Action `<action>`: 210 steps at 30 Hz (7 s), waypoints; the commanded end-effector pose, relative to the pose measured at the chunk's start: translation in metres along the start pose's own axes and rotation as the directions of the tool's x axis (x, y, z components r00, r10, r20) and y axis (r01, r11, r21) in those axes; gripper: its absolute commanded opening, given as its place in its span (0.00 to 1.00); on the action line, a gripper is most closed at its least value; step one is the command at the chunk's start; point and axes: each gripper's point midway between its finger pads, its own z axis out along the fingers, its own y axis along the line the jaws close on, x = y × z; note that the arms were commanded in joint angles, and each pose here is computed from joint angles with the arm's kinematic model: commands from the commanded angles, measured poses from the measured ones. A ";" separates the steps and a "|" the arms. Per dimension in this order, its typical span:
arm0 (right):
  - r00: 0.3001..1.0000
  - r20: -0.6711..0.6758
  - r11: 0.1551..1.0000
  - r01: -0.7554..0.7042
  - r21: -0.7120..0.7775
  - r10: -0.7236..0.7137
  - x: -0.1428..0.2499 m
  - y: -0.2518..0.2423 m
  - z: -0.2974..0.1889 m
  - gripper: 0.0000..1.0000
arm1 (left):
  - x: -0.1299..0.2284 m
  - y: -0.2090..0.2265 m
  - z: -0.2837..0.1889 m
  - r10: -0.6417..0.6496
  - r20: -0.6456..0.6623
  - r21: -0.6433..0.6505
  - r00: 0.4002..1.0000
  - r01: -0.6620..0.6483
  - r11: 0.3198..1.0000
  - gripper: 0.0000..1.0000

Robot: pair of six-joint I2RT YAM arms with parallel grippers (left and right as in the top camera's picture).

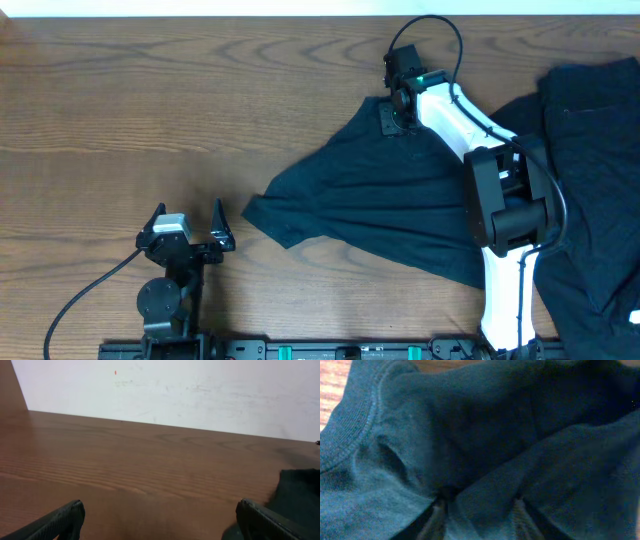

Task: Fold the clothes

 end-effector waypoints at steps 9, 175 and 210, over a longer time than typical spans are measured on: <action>1.000 -0.007 0.998 0.024 0.063 -0.024 -0.008 -0.010 -0.008 0.34 | 0.015 -0.001 0.001 0.008 -0.045 0.011 0.999 -0.008 1.000 0.98; 0.880 0.460 0.989 -0.145 0.025 0.117 -0.087 -0.181 -0.255 0.99 | 0.172 -0.058 0.125 0.057 -0.801 0.088 0.596 0.023 0.996 0.06; 0.880 0.460 0.989 -0.145 0.025 0.117 -0.087 -0.181 -0.255 0.99 | 0.017 0.009 0.071 -0.379 -0.559 -0.279 0.738 0.263 0.924 0.15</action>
